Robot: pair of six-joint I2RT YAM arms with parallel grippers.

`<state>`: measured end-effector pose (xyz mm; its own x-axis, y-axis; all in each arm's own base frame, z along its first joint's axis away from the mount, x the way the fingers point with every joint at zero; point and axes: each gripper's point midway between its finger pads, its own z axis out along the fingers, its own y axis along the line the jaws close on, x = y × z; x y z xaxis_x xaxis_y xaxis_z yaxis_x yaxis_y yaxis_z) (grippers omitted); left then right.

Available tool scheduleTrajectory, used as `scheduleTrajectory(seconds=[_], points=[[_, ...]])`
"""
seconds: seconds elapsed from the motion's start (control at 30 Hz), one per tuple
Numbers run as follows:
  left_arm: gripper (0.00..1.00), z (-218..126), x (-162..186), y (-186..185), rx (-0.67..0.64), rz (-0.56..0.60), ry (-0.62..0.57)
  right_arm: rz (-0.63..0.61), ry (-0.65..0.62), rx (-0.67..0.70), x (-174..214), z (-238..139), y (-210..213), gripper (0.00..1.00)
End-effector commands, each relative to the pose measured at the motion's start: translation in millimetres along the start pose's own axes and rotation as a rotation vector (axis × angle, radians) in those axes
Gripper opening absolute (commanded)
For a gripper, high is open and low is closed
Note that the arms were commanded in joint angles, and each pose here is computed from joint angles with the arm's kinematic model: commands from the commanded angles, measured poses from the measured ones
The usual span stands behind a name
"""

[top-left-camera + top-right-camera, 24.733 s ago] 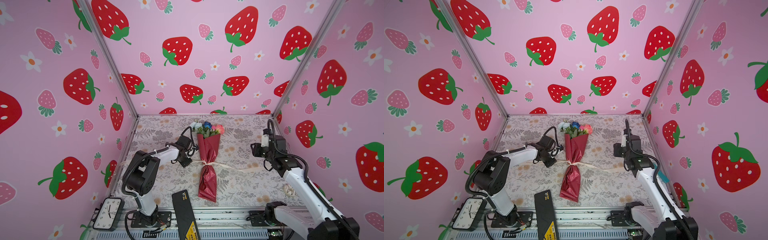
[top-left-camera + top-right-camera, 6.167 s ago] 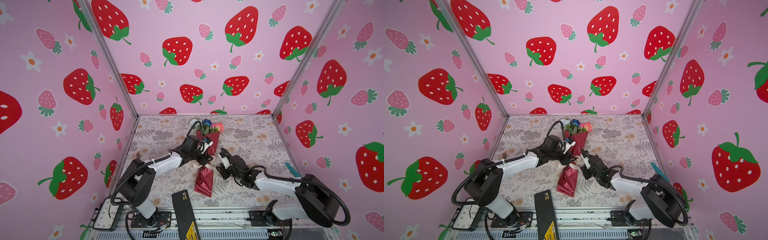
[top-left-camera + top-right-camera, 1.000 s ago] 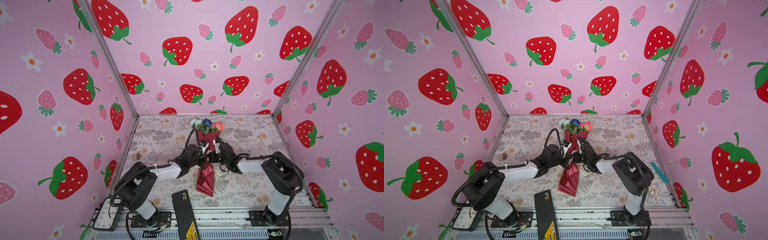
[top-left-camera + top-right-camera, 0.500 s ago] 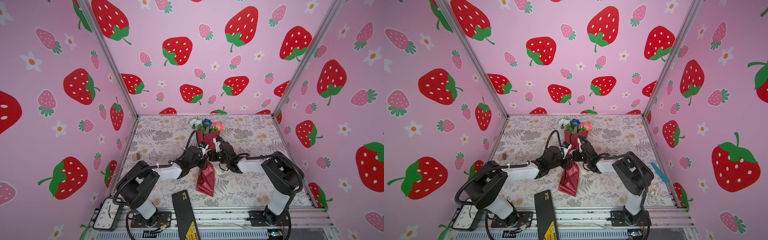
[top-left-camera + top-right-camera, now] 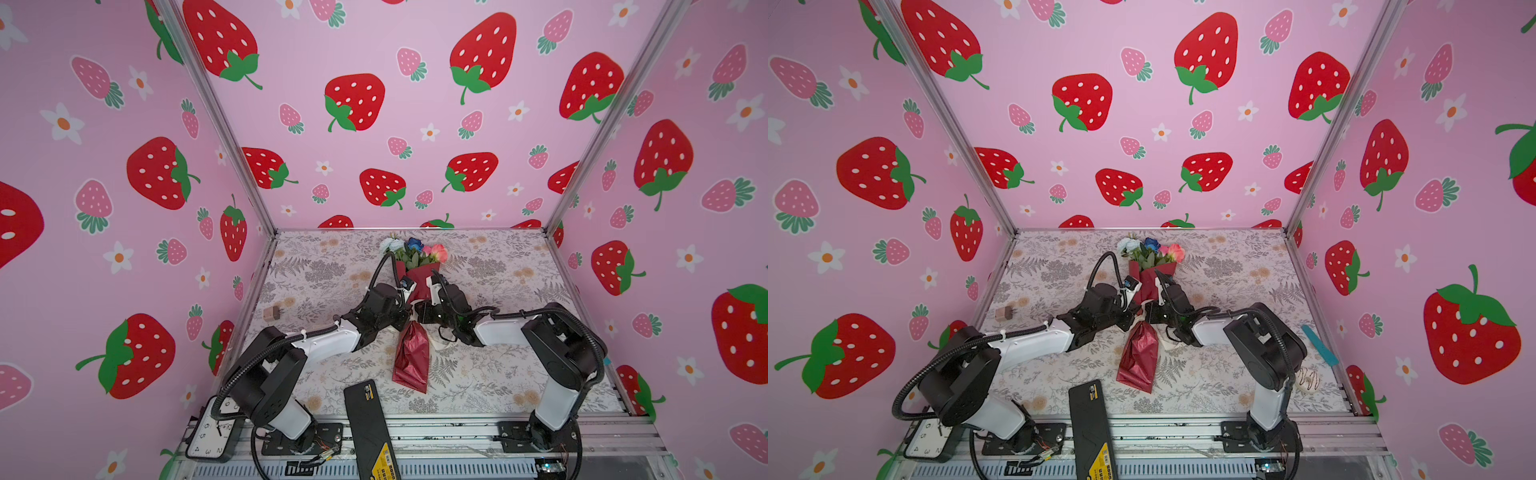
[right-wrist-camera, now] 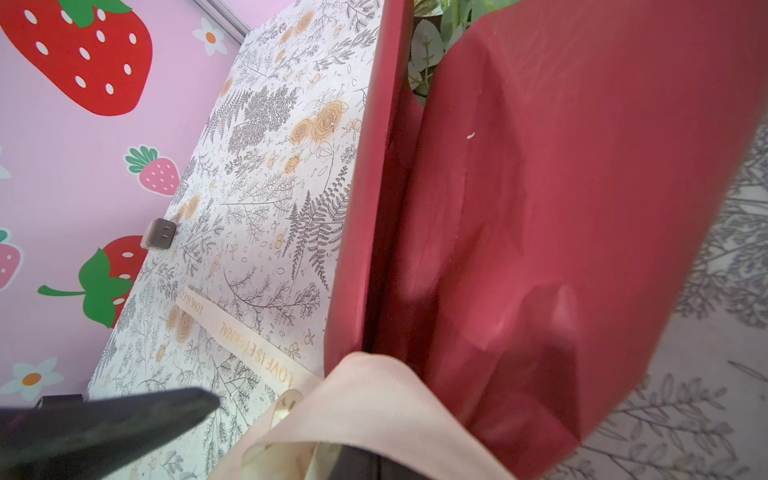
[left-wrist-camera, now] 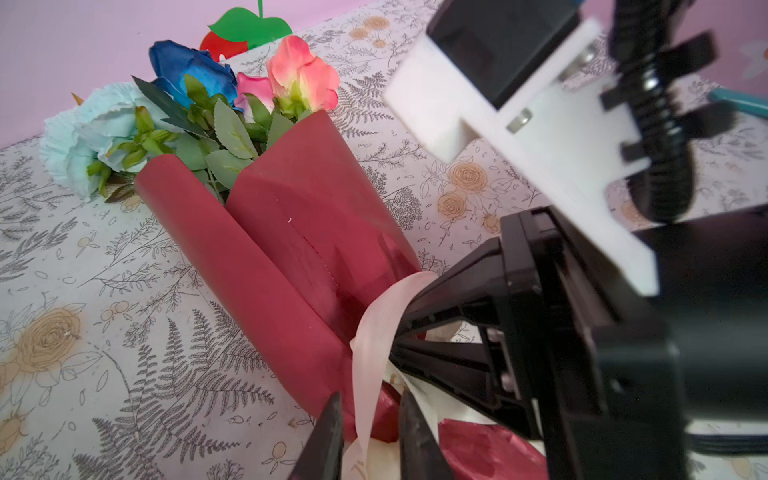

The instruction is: Tie the bouquet of fake flowers

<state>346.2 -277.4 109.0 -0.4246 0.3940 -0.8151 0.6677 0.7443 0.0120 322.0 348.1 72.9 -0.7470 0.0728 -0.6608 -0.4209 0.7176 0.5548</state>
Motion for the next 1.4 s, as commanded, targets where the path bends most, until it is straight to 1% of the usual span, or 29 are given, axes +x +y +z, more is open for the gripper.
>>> scheduleTrajectory(seconds=[0.0, 0.2, 0.4, 0.53, 0.57, 0.67, 0.73, 0.83, 0.93, 1.0, 1.03, 1.13, 1.37], points=[[0.26, 7, 1, -4, 0.051, 0.059, 0.063, 0.02, -0.016, 0.003, -9, 2, 1, 0.0], [0.23, 19, 4, -5, 0.068, 0.074, 0.099, 0.024, -0.015, 0.001, -9, 2, 3, 0.0], [0.18, 23, 3, 5, 0.014, 0.07, 0.096, 0.025, -0.013, 0.001, -10, 3, 2, 0.0], [0.07, 23, 0, 7, 0.0, 0.066, 0.085, 0.029, -0.008, 0.006, -8, 4, 1, 0.0], [0.01, 23, 1, 7, 0.0, 0.067, 0.087, 0.033, -0.007, 0.011, -8, 4, 0, 0.0], [0.0, 19, -2, 8, -0.007, 0.061, 0.074, 0.047, 0.002, 0.027, -7, 6, -3, 0.0], [0.0, 15, -7, 5, -0.002, 0.054, 0.045, 0.056, 0.006, 0.032, -6, 7, -5, 0.0], [0.0, 8, -9, -5, 0.037, 0.042, 0.009, 0.067, 0.011, 0.037, -5, 10, -7, 0.0], [0.0, 5, -8, -12, 0.068, 0.021, -0.003, 0.07, 0.017, 0.036, -4, 13, -7, 0.0], [0.0, 5, -7, -16, 0.081, 0.007, -0.002, 0.069, 0.012, 0.034, -5, 13, -7, 0.0], [0.0, 6, -5, -23, 0.121, 0.002, -0.001, 0.069, 0.008, 0.031, -6, 13, -6, 0.0], [0.0, 9, 0, -34, 0.166, -0.016, 0.012, 0.066, -0.013, 0.019, -11, 10, -3, 0.0], [0.0, 15, 19, -45, 0.222, -0.074, 0.054, 0.044, -0.026, 0.033, -11, 5, -5, 0.01]])
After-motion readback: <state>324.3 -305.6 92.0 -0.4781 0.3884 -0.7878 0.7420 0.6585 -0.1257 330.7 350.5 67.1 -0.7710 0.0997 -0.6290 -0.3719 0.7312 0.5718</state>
